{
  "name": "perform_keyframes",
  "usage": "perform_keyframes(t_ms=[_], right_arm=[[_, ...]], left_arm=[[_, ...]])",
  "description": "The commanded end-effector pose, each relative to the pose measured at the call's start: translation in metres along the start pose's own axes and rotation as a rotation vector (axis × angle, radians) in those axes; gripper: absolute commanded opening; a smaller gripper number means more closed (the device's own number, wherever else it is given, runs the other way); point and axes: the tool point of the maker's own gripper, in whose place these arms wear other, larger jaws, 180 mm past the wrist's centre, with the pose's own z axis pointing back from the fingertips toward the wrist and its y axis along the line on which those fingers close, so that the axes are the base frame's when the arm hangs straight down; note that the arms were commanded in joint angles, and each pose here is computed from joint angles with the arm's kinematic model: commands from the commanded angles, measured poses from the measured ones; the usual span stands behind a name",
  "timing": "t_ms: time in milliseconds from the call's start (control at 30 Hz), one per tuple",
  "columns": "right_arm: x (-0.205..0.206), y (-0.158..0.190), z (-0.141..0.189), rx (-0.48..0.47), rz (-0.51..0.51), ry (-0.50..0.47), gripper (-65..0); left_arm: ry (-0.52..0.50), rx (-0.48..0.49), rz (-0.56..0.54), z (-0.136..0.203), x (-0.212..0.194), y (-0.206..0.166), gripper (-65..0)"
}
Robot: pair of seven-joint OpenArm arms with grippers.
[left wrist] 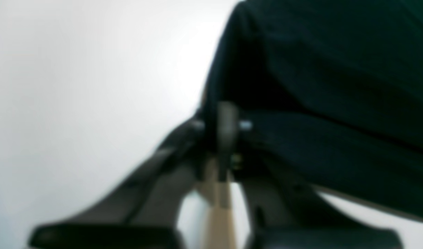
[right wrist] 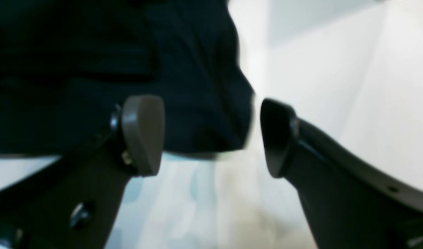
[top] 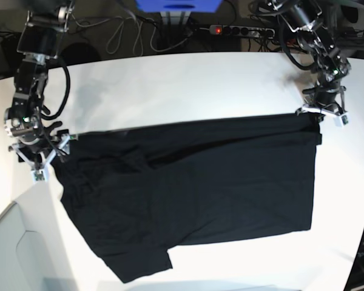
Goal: Fold the T-shirt properly
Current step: 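Lay the shoulder edge down and open both grippers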
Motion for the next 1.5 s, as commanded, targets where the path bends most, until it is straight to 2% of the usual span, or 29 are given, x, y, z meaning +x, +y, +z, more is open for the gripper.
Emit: perform_keyframes(t_ms=[0, 100, 267, 333, 400, 533, 733, 933, 1033, 1167, 1267, 1467], right_arm=[[0.015, -0.012, 0.0, -0.015, 0.005, -0.047, -23.9], [0.008, -0.011, -0.015, 0.02, -0.006, -0.045, -23.9], [-0.013, -0.013, -0.027, 0.042, -0.018, 0.012, -24.6], [-0.022, -0.013, -0.03, 0.047, -0.03, 0.035, -27.3], [-0.03, -0.011, -0.033, 0.055, -0.033, 0.059, -35.6], [-0.048, -0.011, -0.031, 0.056, -0.023, 0.097, -64.6], [-0.036, -0.028, -0.015, 0.009, 0.034, 0.07, -64.8], [0.01, -0.047, 0.022, -0.079, 0.136, 0.008, -64.8], [0.047, -0.05, 0.035, -0.109, 0.19, -0.05, -64.8], [0.077, -0.06, 0.039, -0.136, 0.188, -0.071, -64.8], [0.074, -0.061, 0.039, -0.137, 0.185, -0.056, -64.8], [0.019, -0.05, 0.031, -0.105, 0.195, 0.055, -64.8]], left_arm=[[0.001, 0.007, -0.008, 0.0, 0.004, 0.002, -65.0], [0.003, 0.007, -0.008, 0.0, 0.004, 0.002, -65.0], [0.005, 0.01, -0.008, 0.001, 0.002, 0.003, -65.0], [0.007, 0.011, -0.009, 0.001, 0.002, 0.003, -65.0], [0.007, 0.011, -0.009, 0.001, 0.002, 0.003, -65.0], [0.008, 0.016, -0.012, 0.002, 0.001, 0.004, -65.0], [0.049, 0.023, -0.034, 0.007, 0.007, 0.006, -65.0], [-0.043, 0.023, -0.142, 0.035, 0.061, -0.01, -65.0], [-0.09, 0.024, -0.185, 0.047, 0.086, -0.02, -65.0], [-0.135, 0.021, -0.205, 0.055, 0.113, -0.033, -65.0], [-0.128, 0.02, -0.211, 0.058, 0.113, -0.035, -65.0], [-0.054, 0.021, -0.196, 0.057, 0.08, -0.029, -65.0]])
